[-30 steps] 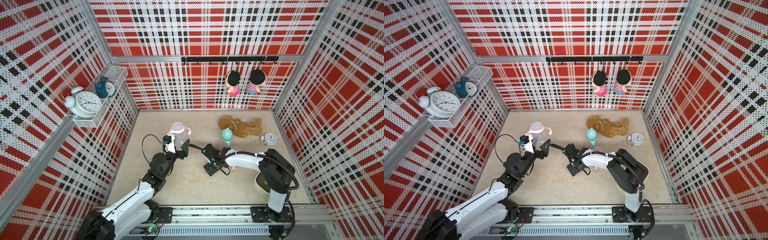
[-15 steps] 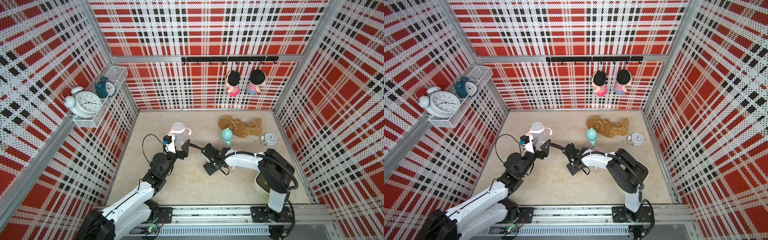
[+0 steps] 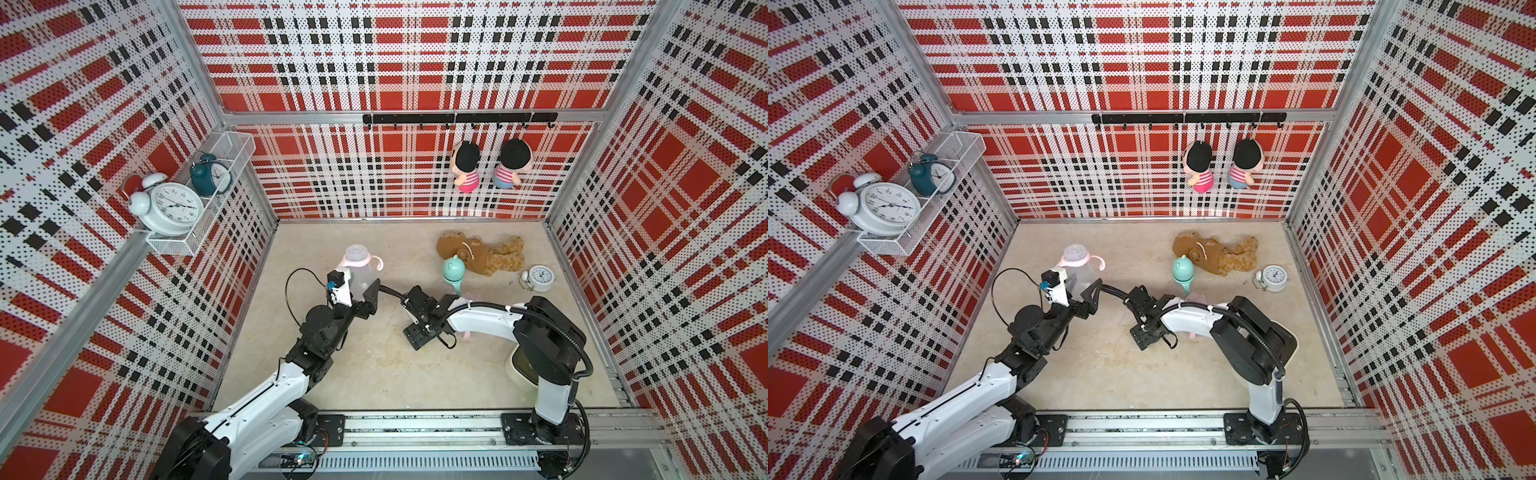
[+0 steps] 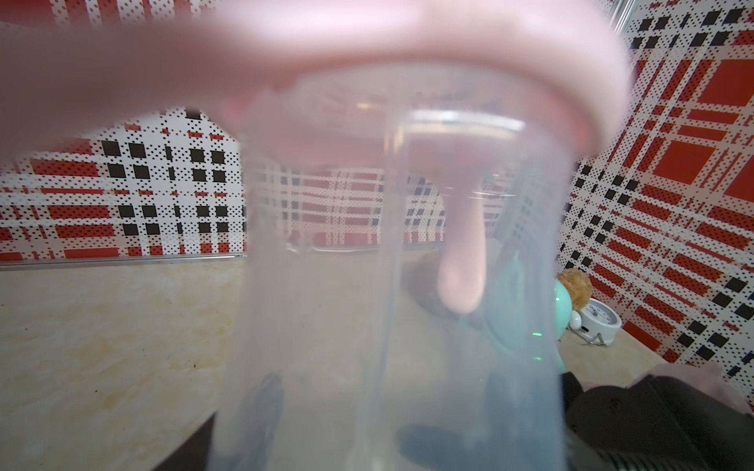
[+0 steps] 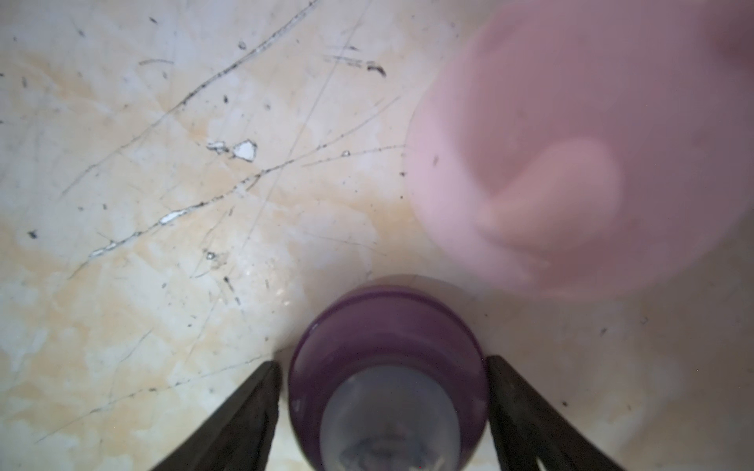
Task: Assemble the baby bottles
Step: Pick up the nipple from the center of the board.
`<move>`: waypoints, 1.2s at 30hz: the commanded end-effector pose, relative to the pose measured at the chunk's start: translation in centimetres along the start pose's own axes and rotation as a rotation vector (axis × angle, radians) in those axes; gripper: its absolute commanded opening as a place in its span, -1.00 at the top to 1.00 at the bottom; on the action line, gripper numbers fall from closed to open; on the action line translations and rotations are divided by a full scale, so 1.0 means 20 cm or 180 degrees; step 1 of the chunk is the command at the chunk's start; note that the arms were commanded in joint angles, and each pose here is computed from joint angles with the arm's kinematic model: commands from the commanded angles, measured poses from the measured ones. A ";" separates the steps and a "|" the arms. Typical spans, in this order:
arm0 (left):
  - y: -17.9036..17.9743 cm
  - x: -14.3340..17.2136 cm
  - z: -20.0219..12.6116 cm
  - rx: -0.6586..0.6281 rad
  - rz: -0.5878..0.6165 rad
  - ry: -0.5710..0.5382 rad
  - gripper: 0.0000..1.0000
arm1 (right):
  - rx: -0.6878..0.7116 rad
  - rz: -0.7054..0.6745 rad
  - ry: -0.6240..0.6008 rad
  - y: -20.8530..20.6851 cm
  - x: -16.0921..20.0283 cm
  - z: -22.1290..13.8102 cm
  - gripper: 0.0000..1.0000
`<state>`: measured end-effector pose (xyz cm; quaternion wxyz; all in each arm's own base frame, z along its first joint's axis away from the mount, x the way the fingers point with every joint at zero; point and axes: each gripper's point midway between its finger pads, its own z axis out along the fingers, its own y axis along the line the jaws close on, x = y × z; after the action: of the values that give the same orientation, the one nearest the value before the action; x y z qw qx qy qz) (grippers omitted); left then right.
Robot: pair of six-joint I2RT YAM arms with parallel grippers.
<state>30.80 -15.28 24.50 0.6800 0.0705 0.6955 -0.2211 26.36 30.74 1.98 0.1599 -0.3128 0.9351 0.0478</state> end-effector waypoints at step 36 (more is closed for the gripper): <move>-0.25 -0.12 -0.10 0.0934 0.0062 -0.0395 1.00 | -0.0488 0.0132 -0.1266 -0.06 -0.28 -0.85 -0.17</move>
<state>27.34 -18.27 26.36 0.6912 0.1590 0.6337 -0.3087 27.55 29.91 19.25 0.3247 -0.2725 0.8887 0.1747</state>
